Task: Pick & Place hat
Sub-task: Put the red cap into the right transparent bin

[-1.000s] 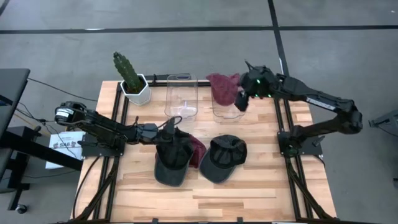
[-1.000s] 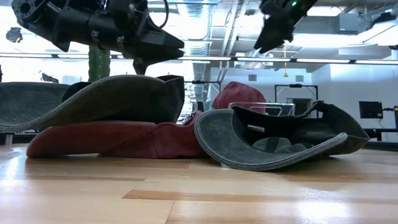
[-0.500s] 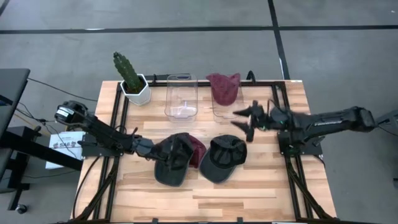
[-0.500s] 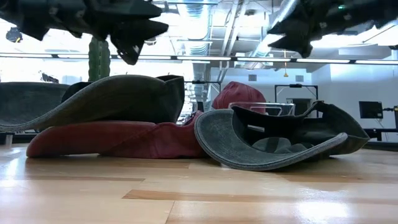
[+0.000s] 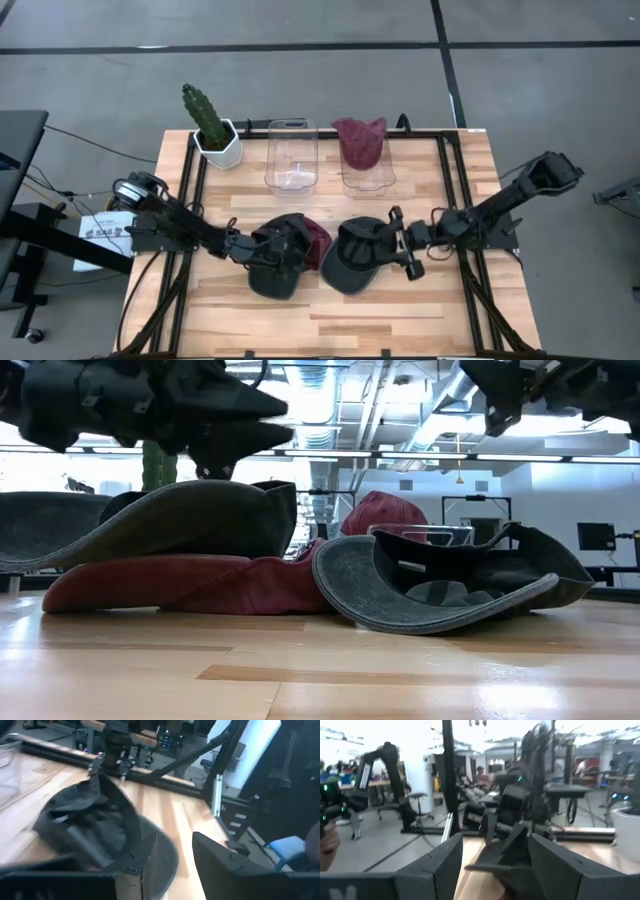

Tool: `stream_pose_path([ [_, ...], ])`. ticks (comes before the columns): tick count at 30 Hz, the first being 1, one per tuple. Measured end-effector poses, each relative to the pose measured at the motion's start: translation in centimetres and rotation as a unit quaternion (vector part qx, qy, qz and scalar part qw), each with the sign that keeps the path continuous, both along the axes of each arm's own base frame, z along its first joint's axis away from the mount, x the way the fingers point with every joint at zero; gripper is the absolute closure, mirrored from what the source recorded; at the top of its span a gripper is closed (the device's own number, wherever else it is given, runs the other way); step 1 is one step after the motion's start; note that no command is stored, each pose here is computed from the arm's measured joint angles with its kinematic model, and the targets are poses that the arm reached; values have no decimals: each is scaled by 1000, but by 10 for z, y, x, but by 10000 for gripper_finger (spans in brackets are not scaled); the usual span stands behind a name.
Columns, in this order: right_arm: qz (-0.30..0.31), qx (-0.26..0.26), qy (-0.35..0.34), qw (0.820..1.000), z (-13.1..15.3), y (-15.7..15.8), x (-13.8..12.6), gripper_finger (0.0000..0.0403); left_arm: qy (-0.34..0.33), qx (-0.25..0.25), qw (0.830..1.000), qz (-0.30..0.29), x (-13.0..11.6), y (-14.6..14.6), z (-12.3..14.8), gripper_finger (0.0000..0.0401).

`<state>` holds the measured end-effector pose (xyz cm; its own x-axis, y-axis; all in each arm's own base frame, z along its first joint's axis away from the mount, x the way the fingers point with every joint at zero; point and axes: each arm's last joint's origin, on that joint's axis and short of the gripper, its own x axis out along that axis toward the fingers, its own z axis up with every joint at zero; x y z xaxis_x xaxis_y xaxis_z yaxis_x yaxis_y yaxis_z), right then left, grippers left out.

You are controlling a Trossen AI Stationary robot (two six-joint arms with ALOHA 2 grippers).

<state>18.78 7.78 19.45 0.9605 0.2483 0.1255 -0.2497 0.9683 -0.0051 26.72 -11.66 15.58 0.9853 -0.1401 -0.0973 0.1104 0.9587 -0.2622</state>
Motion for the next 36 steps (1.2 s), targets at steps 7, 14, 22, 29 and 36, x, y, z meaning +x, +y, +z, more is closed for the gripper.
stream_pose_path([
  [7, 4, -5, 75, 997, -15, 21, 32, 184, -30, -15, 998, -57, 14, -20, 17, 279],
  [14, -5, -48, 193, 980, -25, 39, 76, 184, -82, -15, 982, -172, 7, -51, 45, 279],
  [22, -15, -119, 340, 933, -16, 58, 126, 184, -131, 26, 960, -245, -26, -86, 64, 279],
  [29, -5, -163, 343, 925, -8, 76, 166, 185, -133, 51, 954, -266, -40, -101, 62, 279],
  [36, -20, -202, 404, 892, -39, 83, 197, 185, -122, 55, 966, -222, -39, -101, 61, 279],
])
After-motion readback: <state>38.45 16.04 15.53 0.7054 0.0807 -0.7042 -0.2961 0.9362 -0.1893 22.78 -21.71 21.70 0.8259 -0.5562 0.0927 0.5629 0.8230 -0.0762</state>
